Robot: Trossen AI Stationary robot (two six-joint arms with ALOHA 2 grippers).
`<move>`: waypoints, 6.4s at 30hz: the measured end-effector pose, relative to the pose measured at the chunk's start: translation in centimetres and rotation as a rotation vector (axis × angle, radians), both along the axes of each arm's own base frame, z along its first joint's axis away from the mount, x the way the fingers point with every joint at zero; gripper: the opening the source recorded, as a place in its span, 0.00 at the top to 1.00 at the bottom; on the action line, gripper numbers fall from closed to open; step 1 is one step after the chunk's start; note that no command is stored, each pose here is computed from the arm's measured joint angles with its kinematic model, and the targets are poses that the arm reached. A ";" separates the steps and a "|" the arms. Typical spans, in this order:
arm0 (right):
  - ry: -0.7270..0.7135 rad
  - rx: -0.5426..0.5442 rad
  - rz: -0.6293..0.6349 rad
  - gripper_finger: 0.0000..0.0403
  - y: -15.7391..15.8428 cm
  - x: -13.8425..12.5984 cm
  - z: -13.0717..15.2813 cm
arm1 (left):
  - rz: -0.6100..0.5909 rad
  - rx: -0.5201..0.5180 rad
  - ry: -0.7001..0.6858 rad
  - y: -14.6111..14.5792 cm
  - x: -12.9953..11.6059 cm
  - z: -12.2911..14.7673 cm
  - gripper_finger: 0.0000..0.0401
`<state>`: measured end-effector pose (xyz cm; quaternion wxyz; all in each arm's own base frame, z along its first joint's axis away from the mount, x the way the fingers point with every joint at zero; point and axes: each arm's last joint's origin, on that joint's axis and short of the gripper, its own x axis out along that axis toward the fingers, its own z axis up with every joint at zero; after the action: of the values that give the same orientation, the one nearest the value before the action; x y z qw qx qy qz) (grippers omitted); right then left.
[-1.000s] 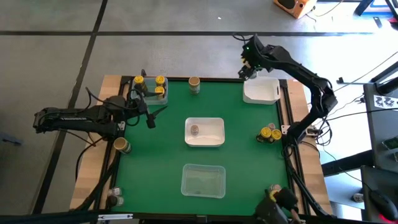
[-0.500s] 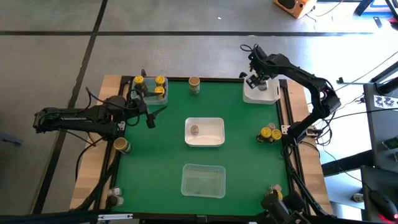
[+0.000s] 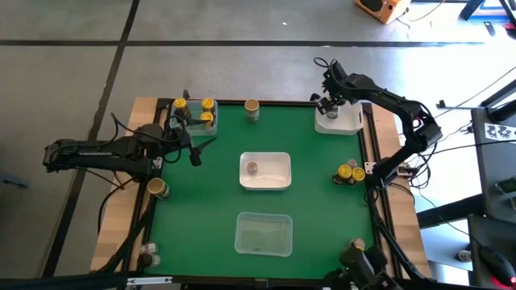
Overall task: Sort spices by type
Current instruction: Put the top right gold seasoning bottle into the top white bin, then put the top gold seasoning bottle into the top white bin
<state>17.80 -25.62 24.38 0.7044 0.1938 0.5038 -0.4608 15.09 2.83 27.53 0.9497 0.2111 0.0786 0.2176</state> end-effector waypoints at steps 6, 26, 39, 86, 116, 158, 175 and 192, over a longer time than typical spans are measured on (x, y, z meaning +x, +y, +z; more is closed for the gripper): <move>-0.120 -0.023 0.016 0.29 -0.5 0.7 0.3 | 0.000 0.000 -0.001 0.0 0.0 0.0 0.31; -0.115 -0.040 0.012 0.19 -0.2 0.4 -2.1 | -0.001 0.014 -0.002 0.0 0.0 0.1 0.31; -0.144 -0.031 0.077 0.11 -0.5 1.5 2.6 | -0.001 0.015 -0.001 0.0 0.0 0.1 0.31; -0.675 -0.293 0.547 0.11 2.9 19.7 -1.5 | -0.001 0.018 -0.013 0.0 0.0 0.2 0.31; -0.583 -0.212 0.587 0.11 1.8 22.7 -6.1 | -0.001 0.017 -0.012 0.0 0.0 0.2 0.31; -0.521 -0.369 0.621 0.31 4.7 18.0 5.1 | -0.001 0.011 -0.009 0.0 0.0 0.1 0.31; -0.203 -0.568 0.367 0.33 9.5 7.6 14.6 | -0.001 0.011 -0.009 0.0 0.0 0.1 0.31; -0.064 -0.474 0.044 0.33 7.7 -0.1 9.7 | 0.000 0.005 -0.013 0.0 0.0 0.1 0.31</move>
<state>17.68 -17.96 34.13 0.7556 0.0266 0.3633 -0.5444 15.10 2.83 27.67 0.9497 0.2121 0.0719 0.2191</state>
